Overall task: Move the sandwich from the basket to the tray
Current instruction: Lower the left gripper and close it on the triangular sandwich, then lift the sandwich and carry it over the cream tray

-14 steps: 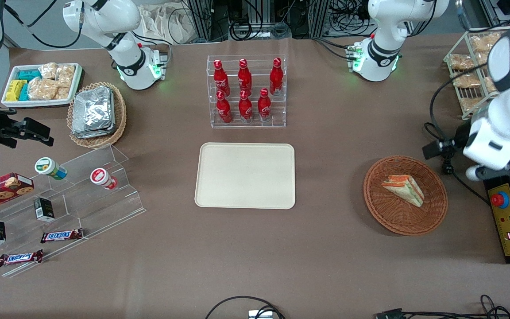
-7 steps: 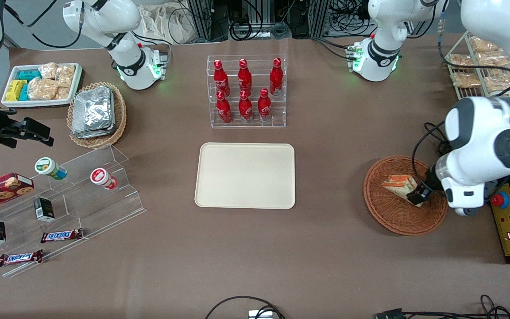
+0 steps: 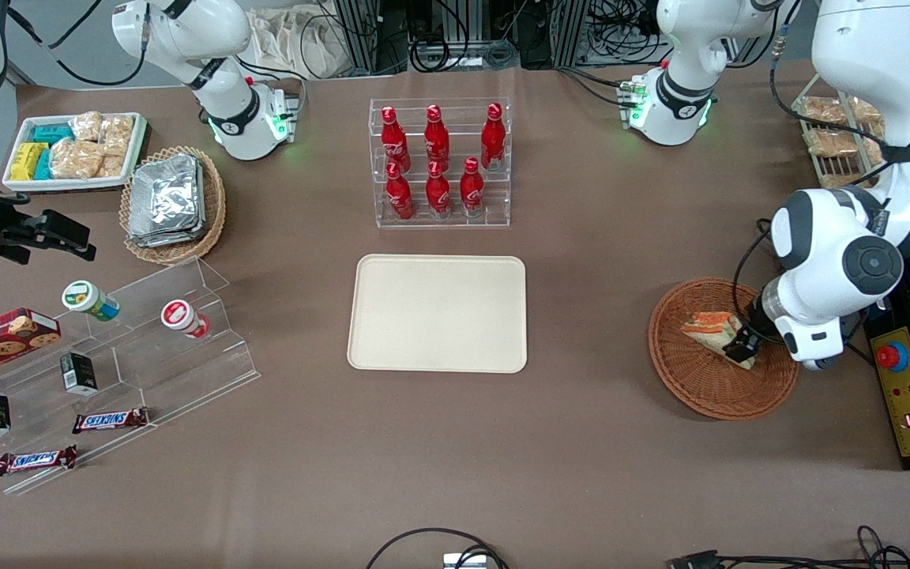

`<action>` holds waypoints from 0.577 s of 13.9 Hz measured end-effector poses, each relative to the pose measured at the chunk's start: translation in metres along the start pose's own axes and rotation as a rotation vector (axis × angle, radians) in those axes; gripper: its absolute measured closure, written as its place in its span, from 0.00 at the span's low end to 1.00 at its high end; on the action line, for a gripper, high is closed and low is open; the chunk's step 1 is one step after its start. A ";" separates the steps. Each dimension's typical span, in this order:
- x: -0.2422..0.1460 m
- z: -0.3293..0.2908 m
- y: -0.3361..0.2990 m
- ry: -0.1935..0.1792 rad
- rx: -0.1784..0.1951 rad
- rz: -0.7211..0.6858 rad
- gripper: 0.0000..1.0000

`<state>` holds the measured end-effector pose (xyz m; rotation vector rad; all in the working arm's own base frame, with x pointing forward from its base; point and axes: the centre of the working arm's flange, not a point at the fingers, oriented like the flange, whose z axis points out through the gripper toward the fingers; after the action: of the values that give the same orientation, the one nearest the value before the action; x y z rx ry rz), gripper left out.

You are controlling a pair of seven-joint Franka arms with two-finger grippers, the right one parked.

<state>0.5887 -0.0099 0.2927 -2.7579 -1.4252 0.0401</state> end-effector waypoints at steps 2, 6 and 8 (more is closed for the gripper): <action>-0.003 0.011 -0.004 0.002 -0.006 -0.006 0.00; -0.008 0.038 -0.009 0.006 -0.017 -0.014 0.01; -0.012 0.051 -0.013 0.006 -0.019 -0.016 0.14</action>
<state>0.5692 -0.0108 0.2419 -2.7588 -1.4534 0.0183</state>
